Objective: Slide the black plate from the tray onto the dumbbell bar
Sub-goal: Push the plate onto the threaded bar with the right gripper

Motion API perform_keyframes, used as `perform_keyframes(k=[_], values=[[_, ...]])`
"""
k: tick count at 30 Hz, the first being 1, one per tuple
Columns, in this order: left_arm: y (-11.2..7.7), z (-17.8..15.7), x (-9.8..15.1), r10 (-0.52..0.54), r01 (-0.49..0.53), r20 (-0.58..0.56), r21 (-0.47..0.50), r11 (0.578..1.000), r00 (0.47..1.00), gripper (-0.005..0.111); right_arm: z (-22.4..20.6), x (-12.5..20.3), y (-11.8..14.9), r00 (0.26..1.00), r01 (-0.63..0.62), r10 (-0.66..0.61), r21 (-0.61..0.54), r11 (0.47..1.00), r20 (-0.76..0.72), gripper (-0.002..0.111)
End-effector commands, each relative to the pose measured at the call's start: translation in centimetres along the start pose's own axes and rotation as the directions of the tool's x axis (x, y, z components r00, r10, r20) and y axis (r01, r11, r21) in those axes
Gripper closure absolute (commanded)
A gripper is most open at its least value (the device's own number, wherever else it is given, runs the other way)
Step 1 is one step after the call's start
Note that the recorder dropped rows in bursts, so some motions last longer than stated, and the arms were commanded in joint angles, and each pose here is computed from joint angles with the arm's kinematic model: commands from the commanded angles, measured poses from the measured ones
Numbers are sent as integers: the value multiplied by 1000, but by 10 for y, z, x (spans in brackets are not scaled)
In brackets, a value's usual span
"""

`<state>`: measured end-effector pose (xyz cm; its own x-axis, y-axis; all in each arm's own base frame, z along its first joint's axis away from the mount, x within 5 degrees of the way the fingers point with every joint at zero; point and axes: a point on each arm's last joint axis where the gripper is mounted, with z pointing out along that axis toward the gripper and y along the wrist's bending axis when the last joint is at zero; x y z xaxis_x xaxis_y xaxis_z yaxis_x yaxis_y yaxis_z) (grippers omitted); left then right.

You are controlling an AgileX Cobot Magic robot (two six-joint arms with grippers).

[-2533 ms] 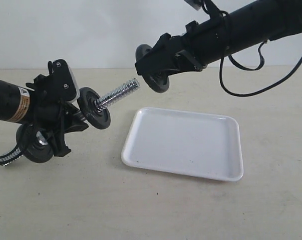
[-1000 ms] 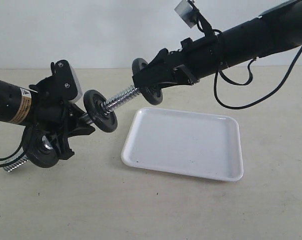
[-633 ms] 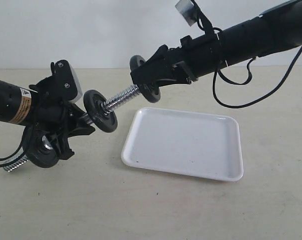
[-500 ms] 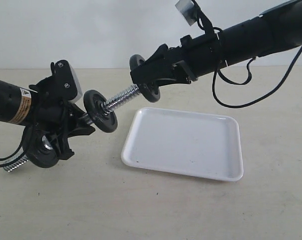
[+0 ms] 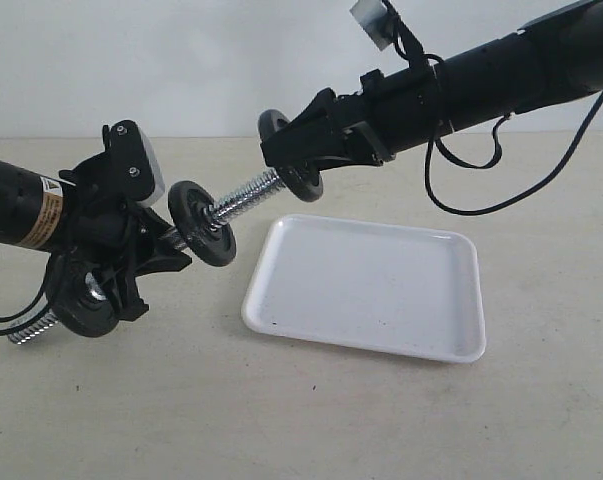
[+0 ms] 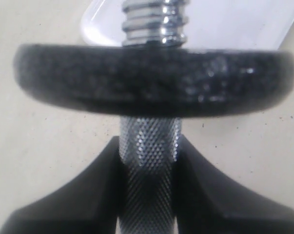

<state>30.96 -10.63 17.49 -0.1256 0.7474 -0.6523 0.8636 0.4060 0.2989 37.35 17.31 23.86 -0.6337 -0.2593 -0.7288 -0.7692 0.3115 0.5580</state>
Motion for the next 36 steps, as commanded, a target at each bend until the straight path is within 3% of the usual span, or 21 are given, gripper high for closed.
perform_keyframes(k=[1, 18, 36], values=[[6, -16, -25, -34, 36, 124, -13, 999, 992, 102, -5, -6, 6, 1000, 3, -3, -11, 1000, 29, 108], [6, -17, -28, -35, 35, 141, -1, 999, 989, 102, 10, 9, -14, 996, -85, 85, -42, 995, -2, 108], [11, -19, -35, -119, 125, 197, -18, 992, 973, 102, 12, 7, -8, 996, -88, 91, -107, 990, 16, 108]])
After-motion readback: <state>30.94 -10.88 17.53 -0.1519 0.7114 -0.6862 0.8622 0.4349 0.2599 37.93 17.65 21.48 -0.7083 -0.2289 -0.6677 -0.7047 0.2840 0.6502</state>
